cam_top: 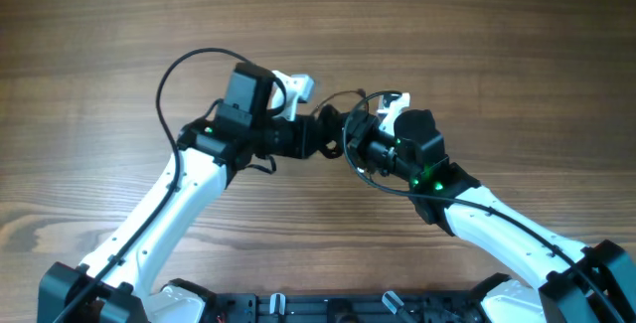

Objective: Untangle cables

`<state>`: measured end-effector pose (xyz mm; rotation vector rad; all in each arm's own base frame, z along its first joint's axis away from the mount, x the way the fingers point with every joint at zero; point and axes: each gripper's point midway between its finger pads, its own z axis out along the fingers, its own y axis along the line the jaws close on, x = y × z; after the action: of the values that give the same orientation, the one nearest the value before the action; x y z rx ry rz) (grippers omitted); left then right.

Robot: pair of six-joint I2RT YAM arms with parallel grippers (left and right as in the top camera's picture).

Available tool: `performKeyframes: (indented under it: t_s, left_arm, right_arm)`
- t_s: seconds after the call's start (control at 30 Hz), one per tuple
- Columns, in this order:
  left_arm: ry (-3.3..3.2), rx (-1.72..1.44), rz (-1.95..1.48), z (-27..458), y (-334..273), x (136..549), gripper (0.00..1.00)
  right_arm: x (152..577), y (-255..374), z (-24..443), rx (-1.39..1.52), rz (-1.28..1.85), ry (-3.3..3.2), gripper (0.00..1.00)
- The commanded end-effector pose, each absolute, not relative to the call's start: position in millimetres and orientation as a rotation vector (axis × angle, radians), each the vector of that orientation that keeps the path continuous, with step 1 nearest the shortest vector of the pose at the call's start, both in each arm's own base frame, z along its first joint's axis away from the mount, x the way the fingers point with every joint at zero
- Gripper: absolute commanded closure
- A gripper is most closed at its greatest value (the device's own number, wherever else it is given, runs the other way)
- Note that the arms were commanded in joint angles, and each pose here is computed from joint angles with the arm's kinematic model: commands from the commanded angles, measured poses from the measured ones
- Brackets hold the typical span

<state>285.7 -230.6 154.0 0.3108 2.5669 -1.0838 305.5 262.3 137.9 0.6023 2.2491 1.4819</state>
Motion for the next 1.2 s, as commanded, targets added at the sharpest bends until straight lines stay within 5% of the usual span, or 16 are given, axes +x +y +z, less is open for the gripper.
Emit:
performKeyframes:
  t_s: [0.0,0.07,0.4,0.6,0.67,0.87,1.07,1.17]
  left_arm:
    - [2.526,0.218,-1.201,181,-221,293,0.96]
    - [2.536,0.154,-1.188,179,-209,299,0.96]
    - [2.558,-0.707,-0.945,156,-156,337,0.96]
    - [2.564,-0.796,-0.976,156,-167,332,0.96]
    - [2.576,-0.765,-0.988,156,-176,328,0.96]
    - [2.566,-0.759,-1.092,166,-213,320,0.96]
    - [2.598,-0.734,-1.119,167,-230,308,0.96]
    - [2.602,-0.728,-1.121,167,-232,306,0.96]
  right_arm:
    - [305,257,123,0.588,1.442,2.297,0.2]
    - [310,250,123,0.611,1.442,2.286,0.0]
    - [291,251,110,0.847,1.556,2.414,0.0]
    - [286,248,100,1.031,1.547,2.447,0.01]
    - [285,248,100,1.085,1.56,2.441,0.04]
    - [280,263,105,1.085,1.583,2.431,0.44]
    - [281,262,105,1.128,1.588,2.419,0.59]
    - [284,261,104,1.138,1.572,2.404,0.58]
